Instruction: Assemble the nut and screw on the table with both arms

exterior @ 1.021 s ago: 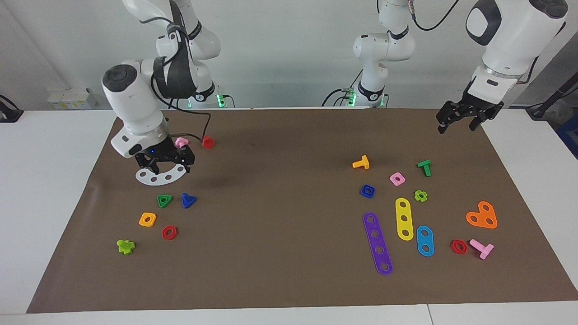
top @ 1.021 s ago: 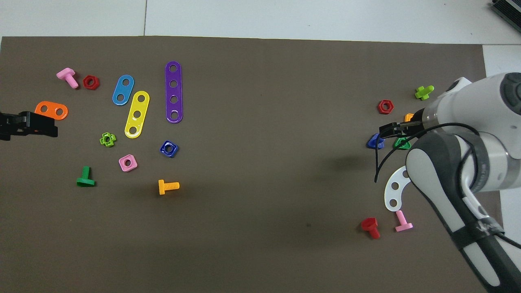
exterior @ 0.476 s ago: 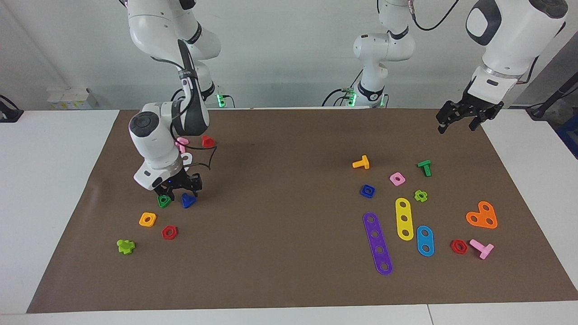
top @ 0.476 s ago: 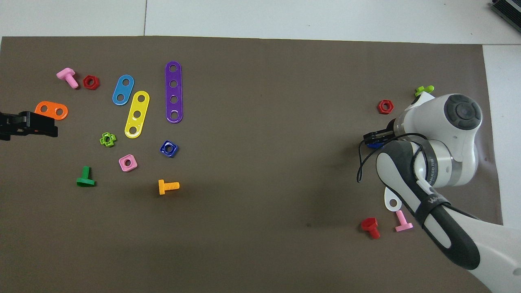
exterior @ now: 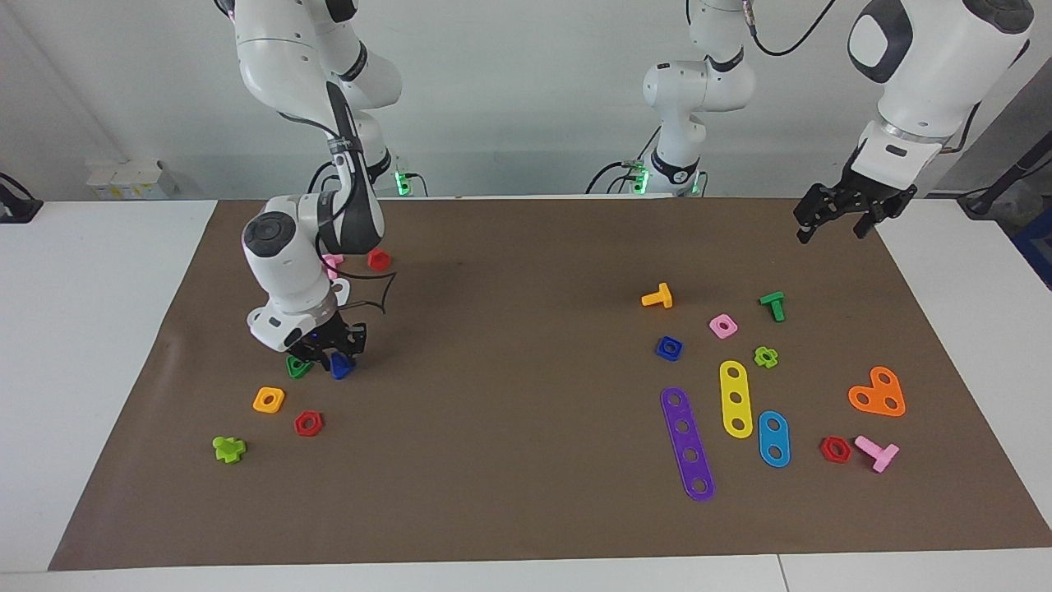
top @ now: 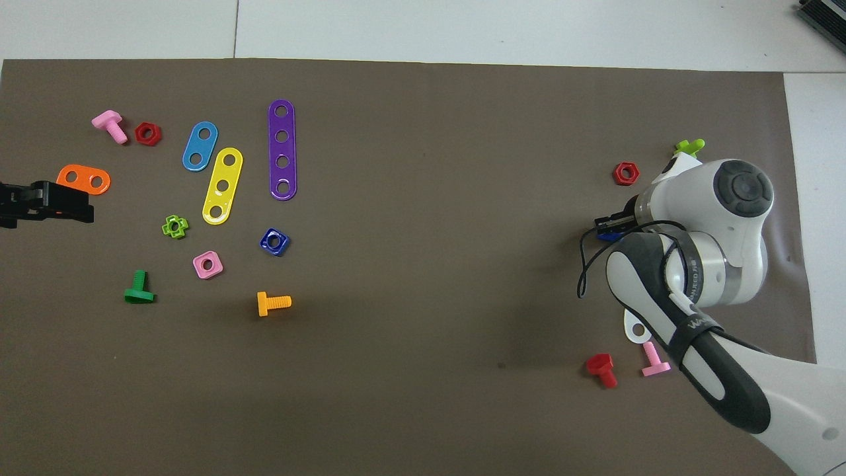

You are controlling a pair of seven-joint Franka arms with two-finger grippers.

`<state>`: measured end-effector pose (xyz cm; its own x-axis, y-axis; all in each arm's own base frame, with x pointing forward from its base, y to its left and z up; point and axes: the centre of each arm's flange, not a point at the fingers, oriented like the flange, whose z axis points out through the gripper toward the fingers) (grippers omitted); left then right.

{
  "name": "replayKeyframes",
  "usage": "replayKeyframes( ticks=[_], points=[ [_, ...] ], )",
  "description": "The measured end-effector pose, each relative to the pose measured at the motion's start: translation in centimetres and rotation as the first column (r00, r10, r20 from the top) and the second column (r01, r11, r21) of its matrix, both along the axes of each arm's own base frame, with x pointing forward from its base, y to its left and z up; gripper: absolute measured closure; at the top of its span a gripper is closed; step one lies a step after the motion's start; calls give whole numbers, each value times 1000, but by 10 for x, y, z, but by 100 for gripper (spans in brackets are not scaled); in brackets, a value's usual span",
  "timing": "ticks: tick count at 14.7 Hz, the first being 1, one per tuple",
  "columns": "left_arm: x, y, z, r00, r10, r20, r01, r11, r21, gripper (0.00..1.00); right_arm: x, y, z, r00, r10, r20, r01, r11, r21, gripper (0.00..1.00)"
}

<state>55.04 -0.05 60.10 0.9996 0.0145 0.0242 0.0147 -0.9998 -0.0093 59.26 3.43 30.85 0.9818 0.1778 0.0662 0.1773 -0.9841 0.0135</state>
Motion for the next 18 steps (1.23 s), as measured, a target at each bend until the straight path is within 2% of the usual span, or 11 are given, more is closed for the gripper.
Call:
replayKeyframes(
  ticks=[5,7,8,12,15,18],
  points=[
    [0,-3,0,1000,-5,0,5,1000,0,0,1,0,0,1000,0,13,0,1000,1,55],
    [0,-12,0,1000,-22,1,22,1000,1,0,0,0,-1,1000,0,11,0,1000,0,74],
    [0,-15,0,1000,-28,3,28,1000,1,0,0,0,-1,1000,0,11,0,1000,0,81],
    [3,-24,-3,992,-126,29,126,992,-2,0,3,0,3,1000,-1,10,1,1000,1,81],
    [2,-46,-22,983,-186,-6,185,982,-31,0,21,10,44,999,-51,16,51,999,9,81],
    [14,-81,-67,971,-231,-67,227,972,-54,3,36,68,115,990,-138,42,136,990,38,81]
  ],
)
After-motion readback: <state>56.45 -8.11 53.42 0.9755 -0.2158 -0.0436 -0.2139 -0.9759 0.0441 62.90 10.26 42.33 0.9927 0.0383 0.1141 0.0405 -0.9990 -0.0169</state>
